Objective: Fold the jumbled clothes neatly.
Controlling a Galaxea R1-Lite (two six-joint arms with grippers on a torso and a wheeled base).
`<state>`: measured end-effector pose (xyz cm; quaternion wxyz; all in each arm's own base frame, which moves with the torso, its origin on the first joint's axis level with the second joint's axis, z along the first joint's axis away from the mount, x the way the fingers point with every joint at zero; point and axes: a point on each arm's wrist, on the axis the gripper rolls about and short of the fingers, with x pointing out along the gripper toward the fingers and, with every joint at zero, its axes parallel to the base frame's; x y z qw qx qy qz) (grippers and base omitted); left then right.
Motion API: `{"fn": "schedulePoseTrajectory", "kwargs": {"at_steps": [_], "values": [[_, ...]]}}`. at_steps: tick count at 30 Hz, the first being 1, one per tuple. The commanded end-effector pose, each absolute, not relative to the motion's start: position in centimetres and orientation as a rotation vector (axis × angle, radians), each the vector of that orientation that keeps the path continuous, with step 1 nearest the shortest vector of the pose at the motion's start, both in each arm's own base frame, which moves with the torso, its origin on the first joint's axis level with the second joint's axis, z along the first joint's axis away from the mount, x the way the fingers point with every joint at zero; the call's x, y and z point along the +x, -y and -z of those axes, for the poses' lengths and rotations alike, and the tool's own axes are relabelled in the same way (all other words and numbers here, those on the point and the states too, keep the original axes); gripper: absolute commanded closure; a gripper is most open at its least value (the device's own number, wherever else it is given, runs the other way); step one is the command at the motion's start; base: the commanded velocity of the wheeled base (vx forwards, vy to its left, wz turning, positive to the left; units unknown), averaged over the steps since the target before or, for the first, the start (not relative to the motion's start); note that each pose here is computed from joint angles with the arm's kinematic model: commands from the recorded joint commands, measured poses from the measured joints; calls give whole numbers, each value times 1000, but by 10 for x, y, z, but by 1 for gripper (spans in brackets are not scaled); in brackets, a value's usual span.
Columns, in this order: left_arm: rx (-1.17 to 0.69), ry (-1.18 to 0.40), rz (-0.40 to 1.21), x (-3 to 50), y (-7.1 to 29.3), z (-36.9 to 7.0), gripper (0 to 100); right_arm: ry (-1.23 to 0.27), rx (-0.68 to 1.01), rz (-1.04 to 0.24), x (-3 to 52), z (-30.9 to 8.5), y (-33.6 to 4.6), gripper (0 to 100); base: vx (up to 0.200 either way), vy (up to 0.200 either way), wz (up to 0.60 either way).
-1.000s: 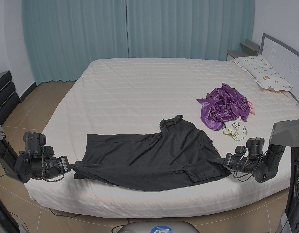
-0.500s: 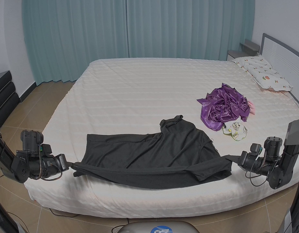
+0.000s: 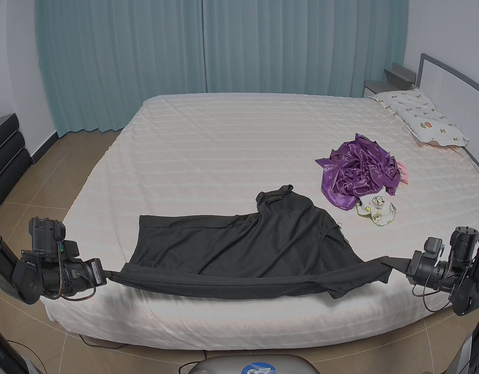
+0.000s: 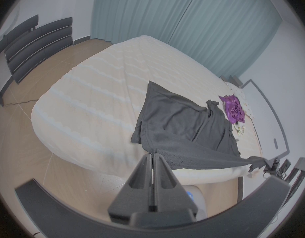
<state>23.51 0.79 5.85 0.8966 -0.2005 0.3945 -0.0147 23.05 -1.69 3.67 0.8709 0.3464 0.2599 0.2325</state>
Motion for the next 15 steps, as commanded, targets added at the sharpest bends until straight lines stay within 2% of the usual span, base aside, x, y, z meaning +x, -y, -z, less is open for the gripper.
{"fn": "schedulePoseTrajectory", "kwargs": {"at_steps": [1,15], "values": [[-380,-863,29,224,-9,-50,100,-522,710,-491,222,-44,16,100,0,0,0],[-257,-972,-13,196,-8,-31,100,-551,699,-491,208,-42,16,100,0,0,0]]}}
